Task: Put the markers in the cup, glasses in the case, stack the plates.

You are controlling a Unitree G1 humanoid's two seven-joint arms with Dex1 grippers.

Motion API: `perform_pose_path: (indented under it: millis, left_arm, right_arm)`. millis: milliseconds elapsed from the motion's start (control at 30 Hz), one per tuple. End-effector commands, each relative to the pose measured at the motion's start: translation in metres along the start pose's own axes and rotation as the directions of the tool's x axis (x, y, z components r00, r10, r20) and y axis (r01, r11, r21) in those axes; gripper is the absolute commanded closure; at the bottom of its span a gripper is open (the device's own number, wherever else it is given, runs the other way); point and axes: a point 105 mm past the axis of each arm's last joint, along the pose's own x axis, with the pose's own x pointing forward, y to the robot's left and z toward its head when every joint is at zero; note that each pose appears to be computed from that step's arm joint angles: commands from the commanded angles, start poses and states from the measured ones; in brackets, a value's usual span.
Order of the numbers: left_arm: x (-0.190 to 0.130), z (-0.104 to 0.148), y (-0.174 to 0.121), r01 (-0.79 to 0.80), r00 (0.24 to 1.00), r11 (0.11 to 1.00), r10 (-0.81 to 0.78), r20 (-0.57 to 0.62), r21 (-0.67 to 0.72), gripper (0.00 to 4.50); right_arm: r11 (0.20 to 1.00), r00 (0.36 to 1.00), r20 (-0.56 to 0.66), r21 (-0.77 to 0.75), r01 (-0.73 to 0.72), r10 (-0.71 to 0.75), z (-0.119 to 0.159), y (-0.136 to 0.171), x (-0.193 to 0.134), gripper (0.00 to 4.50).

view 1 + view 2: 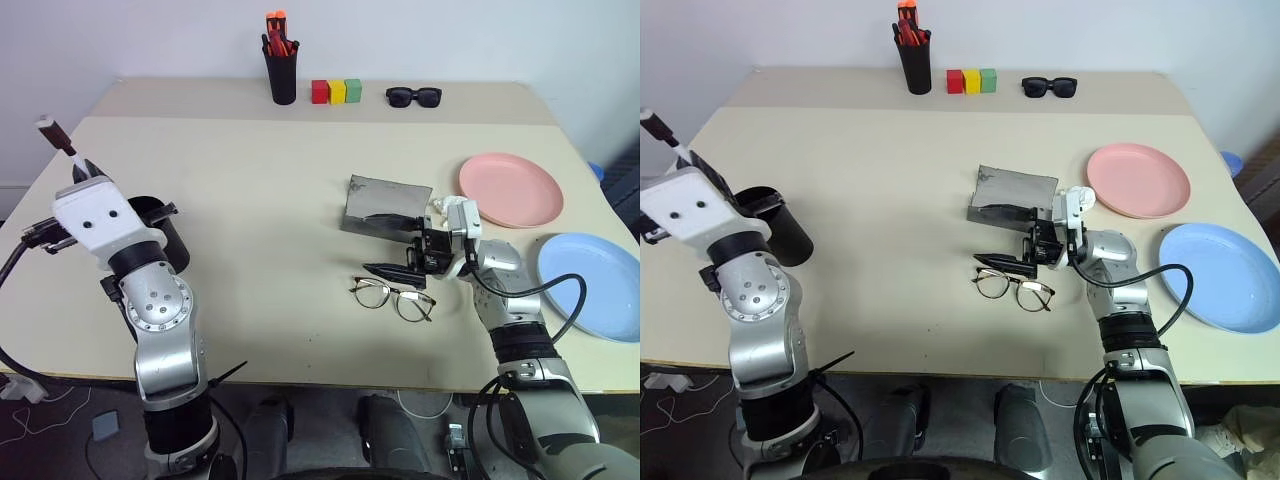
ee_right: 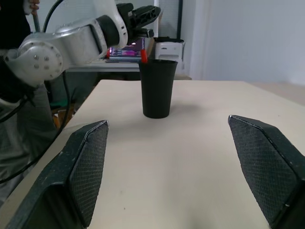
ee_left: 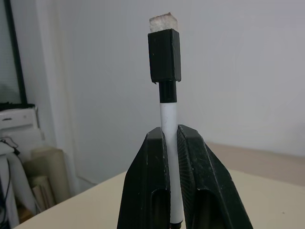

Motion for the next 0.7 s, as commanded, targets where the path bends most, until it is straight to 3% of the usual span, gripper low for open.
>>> perform_pose_path:
  millis: [33,533,567,700]
  left_arm:
    - [-0.004,0.004,-0.002,0.017,0.999,1.000,-0.017,0.035,-0.007,4.44]
    - [-0.013,-0.020,0.002,0.032,0.999,0.997,-0.030,-0.028,0.066,4.44]
    - [-0.013,-0.021,0.002,0.032,0.999,0.997,-0.029,-0.031,0.070,3.67]
    - [-0.012,-0.024,0.002,0.038,0.999,0.995,-0.034,-0.037,0.096,1.85]
  right_arm:
    - [0.999,1.000,0.014,-0.043,-0.008,0.009,0.015,-0.001,0.005,0.37]
    - [0.999,1.000,0.003,-0.030,0.024,-0.024,0.007,0.001,-0.007,0.37]
    - [0.999,1.000,0.003,-0.031,0.025,-0.025,0.007,0.001,-0.007,0.37]
    - [0.999,0.999,0.002,-0.031,0.034,-0.034,0.003,0.000,-0.012,0.37]
